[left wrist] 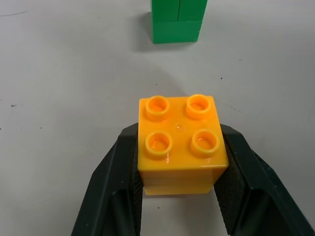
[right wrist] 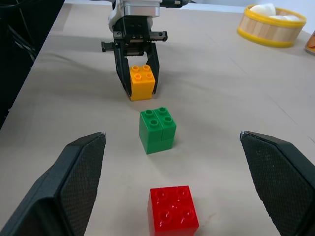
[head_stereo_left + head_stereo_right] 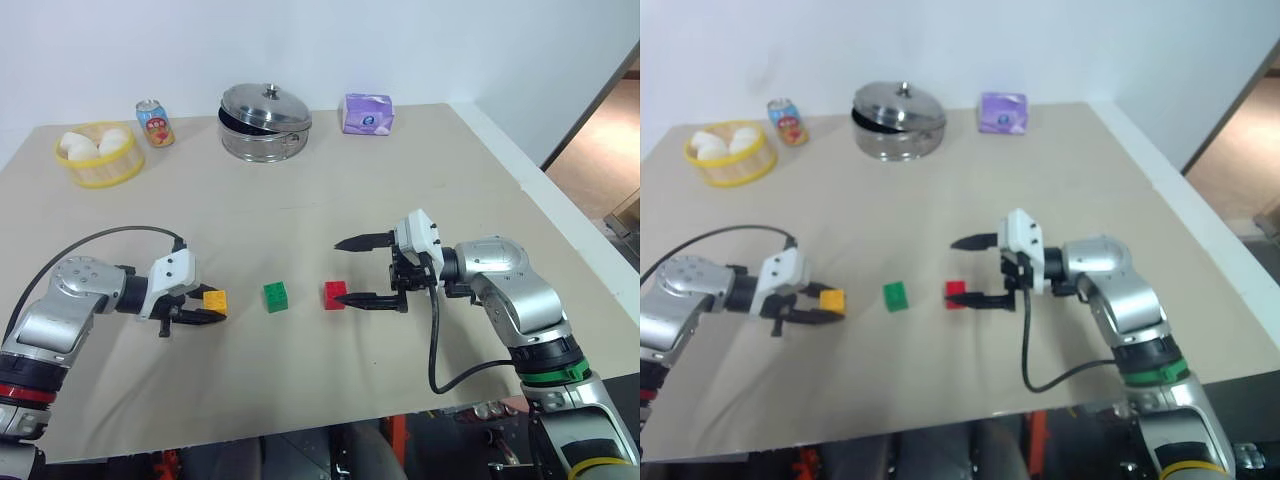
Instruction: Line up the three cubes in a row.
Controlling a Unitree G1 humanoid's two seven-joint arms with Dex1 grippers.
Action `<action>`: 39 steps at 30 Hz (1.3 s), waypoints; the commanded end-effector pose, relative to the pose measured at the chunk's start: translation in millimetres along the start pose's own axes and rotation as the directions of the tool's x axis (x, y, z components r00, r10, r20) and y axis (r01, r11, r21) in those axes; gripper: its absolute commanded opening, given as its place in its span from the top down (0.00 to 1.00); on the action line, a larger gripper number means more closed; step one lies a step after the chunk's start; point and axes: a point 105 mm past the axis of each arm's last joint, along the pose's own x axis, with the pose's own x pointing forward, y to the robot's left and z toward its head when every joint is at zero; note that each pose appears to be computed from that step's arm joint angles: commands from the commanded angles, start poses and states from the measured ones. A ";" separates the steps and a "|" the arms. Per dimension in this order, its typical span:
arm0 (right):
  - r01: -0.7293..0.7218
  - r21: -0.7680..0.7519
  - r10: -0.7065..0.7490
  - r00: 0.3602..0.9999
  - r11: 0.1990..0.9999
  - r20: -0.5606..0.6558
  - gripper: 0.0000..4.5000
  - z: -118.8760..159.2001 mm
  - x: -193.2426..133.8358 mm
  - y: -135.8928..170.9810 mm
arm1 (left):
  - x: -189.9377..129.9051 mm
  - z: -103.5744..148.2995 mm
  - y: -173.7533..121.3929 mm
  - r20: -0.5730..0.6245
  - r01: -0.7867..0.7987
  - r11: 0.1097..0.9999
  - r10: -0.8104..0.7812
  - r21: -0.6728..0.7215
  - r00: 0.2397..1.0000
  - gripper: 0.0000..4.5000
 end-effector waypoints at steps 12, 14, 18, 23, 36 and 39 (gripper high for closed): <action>-0.002 -0.055 0.003 1.000 0.998 0.014 0.00 12.2 -2.1 1.5 | -17.1 6.7 5.4 -0.016 -0.020 1.000 0.021 0.013 1.000 0.01; -0.003 -0.055 0.004 1.000 0.999 0.019 0.00 13.4 -2.0 1.3 | -22.2 11.6 4.9 -0.010 -0.025 1.000 0.025 0.017 1.000 0.01; -0.001 -0.055 0.002 1.000 0.998 0.024 0.00 15.4 -4.3 -0.1 | -39.3 30.7 1.1 0.014 -0.039 0.999 0.038 0.012 0.999 0.01; 0.025 -0.043 -0.022 0.998 0.999 0.056 0.00 22.2 -8.3 -4.3 | -51.8 57.8 -8.1 0.073 -0.053 0.998 0.055 -0.022 0.996 0.01; 0.256 -0.048 -0.257 0.966 0.966 -0.012 0.00 31.0 -58.4 -25.8 | -44.0 85.1 5.6 0.282 -0.481 0.858 0.513 -0.178 0.811 0.01; 0.327 -0.031 -0.328 0.945 0.944 -0.008 0.00 32.3 -69.9 -32.1 | -47.9 81.8 12.6 0.269 -0.555 0.805 0.594 -0.211 0.758 0.01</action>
